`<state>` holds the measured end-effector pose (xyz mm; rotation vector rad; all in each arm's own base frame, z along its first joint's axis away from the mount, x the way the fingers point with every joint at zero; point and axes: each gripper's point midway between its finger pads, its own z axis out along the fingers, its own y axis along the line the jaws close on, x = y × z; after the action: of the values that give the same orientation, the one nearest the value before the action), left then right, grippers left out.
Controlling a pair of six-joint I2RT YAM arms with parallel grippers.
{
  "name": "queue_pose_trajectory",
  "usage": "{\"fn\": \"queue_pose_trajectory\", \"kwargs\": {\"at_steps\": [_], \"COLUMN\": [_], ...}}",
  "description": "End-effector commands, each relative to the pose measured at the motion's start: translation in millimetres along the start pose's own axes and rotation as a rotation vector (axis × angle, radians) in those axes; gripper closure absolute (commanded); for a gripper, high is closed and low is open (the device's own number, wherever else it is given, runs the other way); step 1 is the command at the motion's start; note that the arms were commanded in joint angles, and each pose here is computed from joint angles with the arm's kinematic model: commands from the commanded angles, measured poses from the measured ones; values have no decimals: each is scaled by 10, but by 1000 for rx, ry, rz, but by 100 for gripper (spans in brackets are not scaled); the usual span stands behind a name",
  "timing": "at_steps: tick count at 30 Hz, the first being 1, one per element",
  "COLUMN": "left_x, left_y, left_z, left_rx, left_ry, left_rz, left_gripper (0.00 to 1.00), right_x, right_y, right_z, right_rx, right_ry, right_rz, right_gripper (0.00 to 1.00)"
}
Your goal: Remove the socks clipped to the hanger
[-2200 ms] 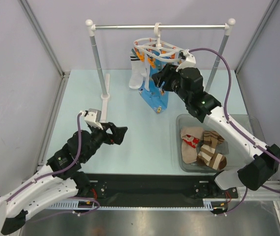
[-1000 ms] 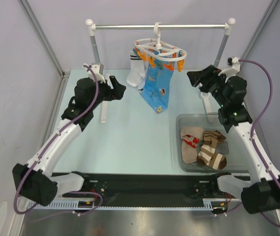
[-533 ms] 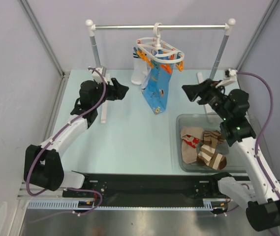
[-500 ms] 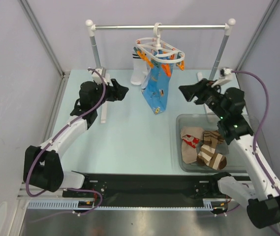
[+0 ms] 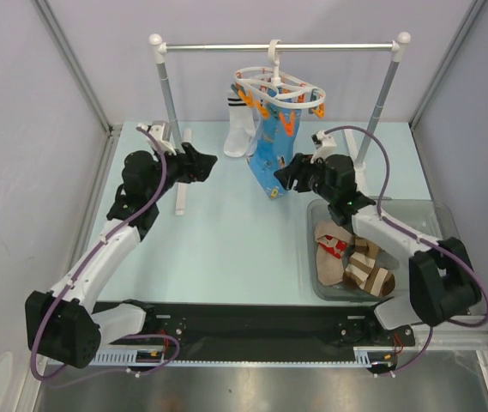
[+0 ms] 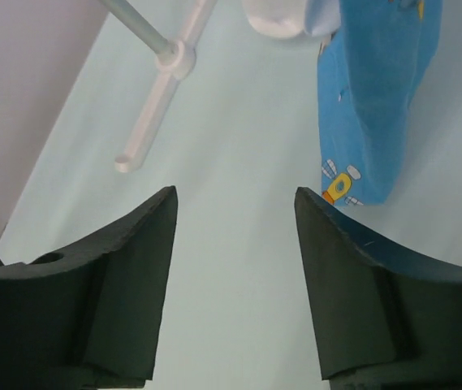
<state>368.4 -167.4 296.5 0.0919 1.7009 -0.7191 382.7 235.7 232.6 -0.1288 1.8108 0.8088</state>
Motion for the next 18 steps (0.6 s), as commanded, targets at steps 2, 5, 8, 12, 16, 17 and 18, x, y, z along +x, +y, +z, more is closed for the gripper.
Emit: {"fn": "queue_pose_trajectory", "kwargs": {"at_steps": [2, 5, 8, 12, 16, 17, 18], "left_x": [-186, -212, -304, -411, -428, -407, -389], "left_y": [-113, -116, -120, -242, -350, -385, -412], "left_z": [-104, -171, -268, -414, -528, -549, -559], "left_rx": [9, -13, -49, -19, 19, 37, 52], "left_ry": [-25, -12, -22, -51, -51, -42, -35], "left_rz": [-8, -19, -39, -48, -59, -62, -63], "left_gripper": [20, 21, 21, 21, 20, 20, 20], "right_x": [-218, -254, -364, -757, -1251, -1296, -1325], "right_y": [198, 558, 893, 1124, 1384, 1400, 1375], "right_z": [172, 109, -3, -251, -451, -459, -473], "right_rx": [-89, -131, -75, -2, -20, -15, 10], "right_ry": [-91, -87, -94, -161, -216, -218, -209], "right_rz": [-6, -16, -52, -32, -60, -74, -82], "right_gripper": [39, 38, 33, 33, 29, 28, 28]}}
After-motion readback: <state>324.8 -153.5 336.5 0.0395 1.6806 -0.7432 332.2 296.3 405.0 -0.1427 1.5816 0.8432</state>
